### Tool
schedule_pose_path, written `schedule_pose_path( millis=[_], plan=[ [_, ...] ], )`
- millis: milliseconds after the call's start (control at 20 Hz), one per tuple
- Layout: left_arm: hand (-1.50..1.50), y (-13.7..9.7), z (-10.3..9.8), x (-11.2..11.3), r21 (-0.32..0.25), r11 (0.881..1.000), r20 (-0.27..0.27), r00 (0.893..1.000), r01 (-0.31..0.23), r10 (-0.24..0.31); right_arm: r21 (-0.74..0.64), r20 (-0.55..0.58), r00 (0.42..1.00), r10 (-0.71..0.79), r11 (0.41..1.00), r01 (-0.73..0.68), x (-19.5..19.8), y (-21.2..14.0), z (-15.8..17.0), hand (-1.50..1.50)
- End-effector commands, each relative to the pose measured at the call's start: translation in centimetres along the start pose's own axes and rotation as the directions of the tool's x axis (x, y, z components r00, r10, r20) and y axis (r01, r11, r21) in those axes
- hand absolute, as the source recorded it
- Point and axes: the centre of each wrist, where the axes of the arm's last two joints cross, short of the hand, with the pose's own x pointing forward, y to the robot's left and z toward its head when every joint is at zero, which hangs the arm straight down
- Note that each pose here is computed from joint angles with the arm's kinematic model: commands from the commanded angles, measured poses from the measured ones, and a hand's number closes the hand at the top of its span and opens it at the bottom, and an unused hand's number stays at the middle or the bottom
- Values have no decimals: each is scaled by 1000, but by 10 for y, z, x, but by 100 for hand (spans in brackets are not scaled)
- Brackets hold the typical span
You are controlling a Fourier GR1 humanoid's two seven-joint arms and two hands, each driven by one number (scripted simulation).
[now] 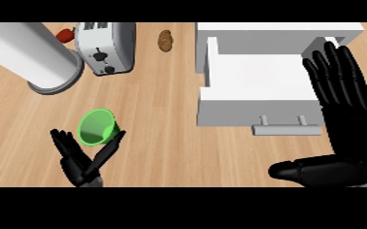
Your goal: Pick up the cup, place it into the drawer and close the drawer
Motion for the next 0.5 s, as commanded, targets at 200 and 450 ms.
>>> schedule_pose_path(
  millis=[200, 450],
  plan=[
    [-150, -20, 0, -12, -5, 998, 28, 998, -61, 61, -6, 6, 1000, -20, 1000, 20, 18, -5, -2, -150],
    [-150, -17, -4, -14, -18, 995, 2, 995, -103, 103, 18, 17, 1000, -9, 1000, 9, -5, 22, -10, -150]
  ],
)
